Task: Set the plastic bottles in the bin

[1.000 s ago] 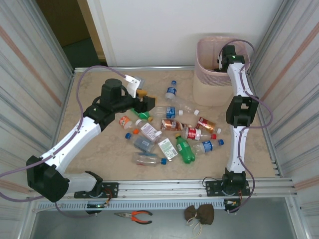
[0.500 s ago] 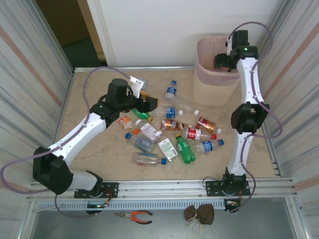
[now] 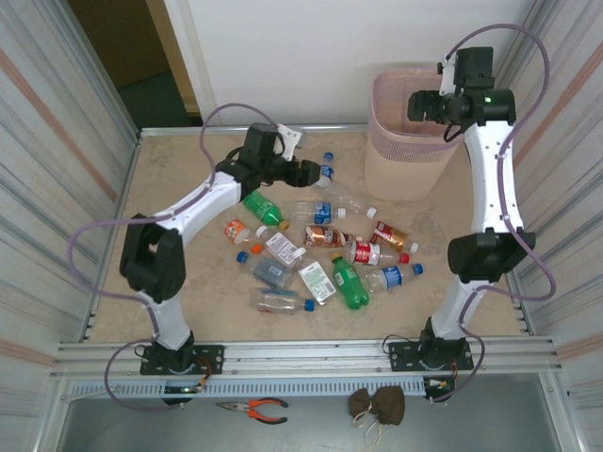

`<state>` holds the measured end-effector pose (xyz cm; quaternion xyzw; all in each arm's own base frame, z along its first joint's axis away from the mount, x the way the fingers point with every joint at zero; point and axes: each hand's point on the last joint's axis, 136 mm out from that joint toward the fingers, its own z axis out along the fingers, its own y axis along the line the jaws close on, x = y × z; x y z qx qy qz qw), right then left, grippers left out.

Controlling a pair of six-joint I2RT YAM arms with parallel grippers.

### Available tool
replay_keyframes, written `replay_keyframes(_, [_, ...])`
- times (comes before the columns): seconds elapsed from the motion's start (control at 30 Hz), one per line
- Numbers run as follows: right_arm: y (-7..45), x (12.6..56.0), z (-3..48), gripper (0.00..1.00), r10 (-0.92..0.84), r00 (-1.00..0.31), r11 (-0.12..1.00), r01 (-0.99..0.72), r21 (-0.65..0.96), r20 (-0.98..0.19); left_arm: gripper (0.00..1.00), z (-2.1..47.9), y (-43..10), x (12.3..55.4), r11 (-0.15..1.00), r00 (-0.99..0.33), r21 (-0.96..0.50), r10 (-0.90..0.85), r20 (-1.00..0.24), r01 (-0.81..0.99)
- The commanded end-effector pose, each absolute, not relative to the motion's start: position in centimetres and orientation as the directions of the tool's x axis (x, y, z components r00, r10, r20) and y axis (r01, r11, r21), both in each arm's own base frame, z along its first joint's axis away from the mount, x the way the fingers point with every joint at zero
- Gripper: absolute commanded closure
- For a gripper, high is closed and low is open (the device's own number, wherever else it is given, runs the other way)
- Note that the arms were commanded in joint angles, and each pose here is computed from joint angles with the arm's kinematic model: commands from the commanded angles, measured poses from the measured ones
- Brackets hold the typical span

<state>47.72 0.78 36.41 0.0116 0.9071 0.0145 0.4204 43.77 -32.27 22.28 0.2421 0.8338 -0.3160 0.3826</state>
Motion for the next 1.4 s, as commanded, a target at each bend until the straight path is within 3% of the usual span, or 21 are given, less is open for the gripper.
replay_keyframes(0.0, [1.4, 45.0, 38.8, 0.14, 0.053, -0.602, 0.998, 0.005, 0.062, -0.796, 0.30, 21.1, -33.3, 45.9, 0.680, -0.582, -0.313, 0.206, -0.786, 0.663])
replay_keyframes(0.33, [0.8, 40.1, 39.5, 0.14, 0.062, -0.579, 0.998, 0.029, 0.056, -0.813, 0.28, 14.6, -34.9, 52.4, 0.752, -0.604, -0.229, 0.267, -0.751, 0.618])
replay_keyframes(0.57, [0.6, 38.4, 38.9, 0.14, 0.061, -0.591, 0.998, 0.041, 0.045, -0.804, 0.27, 10.7, -35.5, 54.6, 0.768, -0.615, -0.201, 0.296, -0.731, 0.608])
replay_keyframes(0.97, [0.4, 37.5, 36.9, 0.14, 0.065, -0.619, 0.998, 0.052, 0.042, -0.783, 0.26, 6.6, -35.7, 54.9, 0.779, -0.663, -0.197, 0.339, -0.668, 0.596])
replay_keyframes(1.37, [1.0, 37.7, 36.6, 0.14, 0.073, -0.620, 0.997, 0.036, 0.065, -0.782, 0.37, 5.5, -32.2, 54.4, 0.823, -0.705, -0.144, 0.365, -0.608, 0.550])
